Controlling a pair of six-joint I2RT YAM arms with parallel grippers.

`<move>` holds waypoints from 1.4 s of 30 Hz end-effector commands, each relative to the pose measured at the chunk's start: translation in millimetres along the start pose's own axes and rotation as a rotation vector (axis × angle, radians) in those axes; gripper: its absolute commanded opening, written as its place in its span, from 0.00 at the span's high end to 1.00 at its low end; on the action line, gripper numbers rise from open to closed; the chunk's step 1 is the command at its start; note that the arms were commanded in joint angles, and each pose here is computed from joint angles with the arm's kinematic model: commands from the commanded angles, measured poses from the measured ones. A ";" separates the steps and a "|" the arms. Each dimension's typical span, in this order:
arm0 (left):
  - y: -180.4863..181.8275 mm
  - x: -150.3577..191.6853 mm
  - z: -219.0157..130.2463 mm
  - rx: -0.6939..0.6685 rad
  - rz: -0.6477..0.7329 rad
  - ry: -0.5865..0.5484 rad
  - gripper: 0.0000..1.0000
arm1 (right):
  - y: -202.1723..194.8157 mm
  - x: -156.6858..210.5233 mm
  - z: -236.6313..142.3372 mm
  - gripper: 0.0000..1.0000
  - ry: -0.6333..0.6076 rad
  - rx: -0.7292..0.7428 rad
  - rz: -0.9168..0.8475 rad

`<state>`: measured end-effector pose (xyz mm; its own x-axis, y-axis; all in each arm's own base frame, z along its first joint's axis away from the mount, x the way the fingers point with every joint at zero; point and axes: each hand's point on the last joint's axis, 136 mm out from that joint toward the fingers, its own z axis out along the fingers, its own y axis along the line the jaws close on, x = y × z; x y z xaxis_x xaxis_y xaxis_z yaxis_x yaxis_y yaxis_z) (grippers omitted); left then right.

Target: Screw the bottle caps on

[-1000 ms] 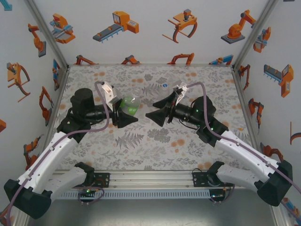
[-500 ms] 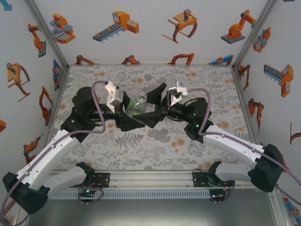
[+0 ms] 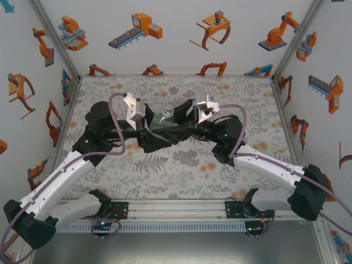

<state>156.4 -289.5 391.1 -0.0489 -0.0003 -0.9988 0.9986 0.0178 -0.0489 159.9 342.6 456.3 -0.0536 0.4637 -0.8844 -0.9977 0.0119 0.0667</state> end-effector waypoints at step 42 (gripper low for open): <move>150.1 263.6 -337.5 -1.568 -1.156 0.458 0.23 | -73.5 45.7 -121.9 0.73 0.289 0.506 -0.266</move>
<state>293.6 46.0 133.5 -0.7840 -0.4024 -0.4727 -0.3426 0.9155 -0.2111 233.9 258.6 340.1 0.0552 0.0933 -0.9941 -0.8210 0.5708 0.0080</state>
